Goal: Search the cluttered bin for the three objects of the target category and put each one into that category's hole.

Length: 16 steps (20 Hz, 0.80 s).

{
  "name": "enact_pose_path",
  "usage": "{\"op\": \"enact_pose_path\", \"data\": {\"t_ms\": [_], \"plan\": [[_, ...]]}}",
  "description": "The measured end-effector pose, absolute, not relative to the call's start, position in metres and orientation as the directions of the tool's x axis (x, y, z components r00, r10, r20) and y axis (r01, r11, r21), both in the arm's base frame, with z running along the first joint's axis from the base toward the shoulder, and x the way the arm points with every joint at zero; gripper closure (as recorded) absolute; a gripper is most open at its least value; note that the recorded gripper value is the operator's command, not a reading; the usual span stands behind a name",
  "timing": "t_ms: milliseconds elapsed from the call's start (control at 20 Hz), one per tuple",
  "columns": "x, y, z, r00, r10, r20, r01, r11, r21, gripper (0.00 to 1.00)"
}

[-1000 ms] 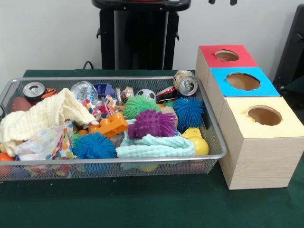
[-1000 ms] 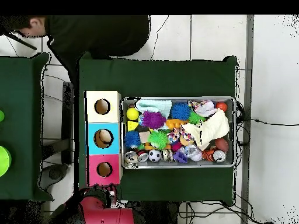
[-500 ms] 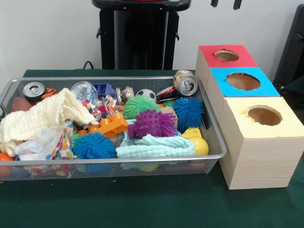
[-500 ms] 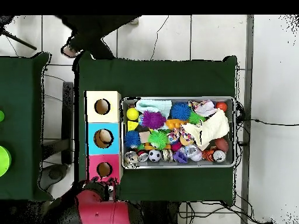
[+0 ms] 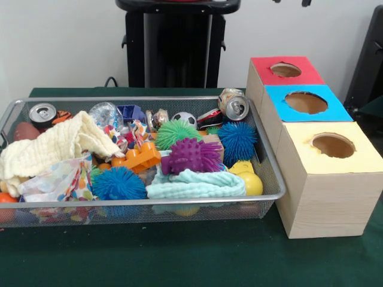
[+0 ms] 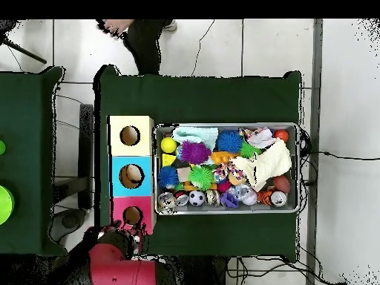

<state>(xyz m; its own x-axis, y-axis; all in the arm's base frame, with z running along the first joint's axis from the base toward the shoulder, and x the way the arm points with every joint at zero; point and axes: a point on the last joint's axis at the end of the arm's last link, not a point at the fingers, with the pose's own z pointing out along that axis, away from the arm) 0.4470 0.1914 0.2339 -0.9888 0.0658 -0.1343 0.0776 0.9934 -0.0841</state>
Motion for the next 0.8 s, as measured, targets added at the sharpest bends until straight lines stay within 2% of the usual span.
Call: {"op": "enact_pose_path", "data": {"t_ms": [400, 800], "plan": [[0.46, 0.169, 0.22, -0.96, 0.19, -0.205, 0.202, 0.979, -0.038, 0.0], [0.454, 0.161, 0.211, -0.953, 0.247, -0.176, 0.255, 0.967, -0.024, 0.0]]}}
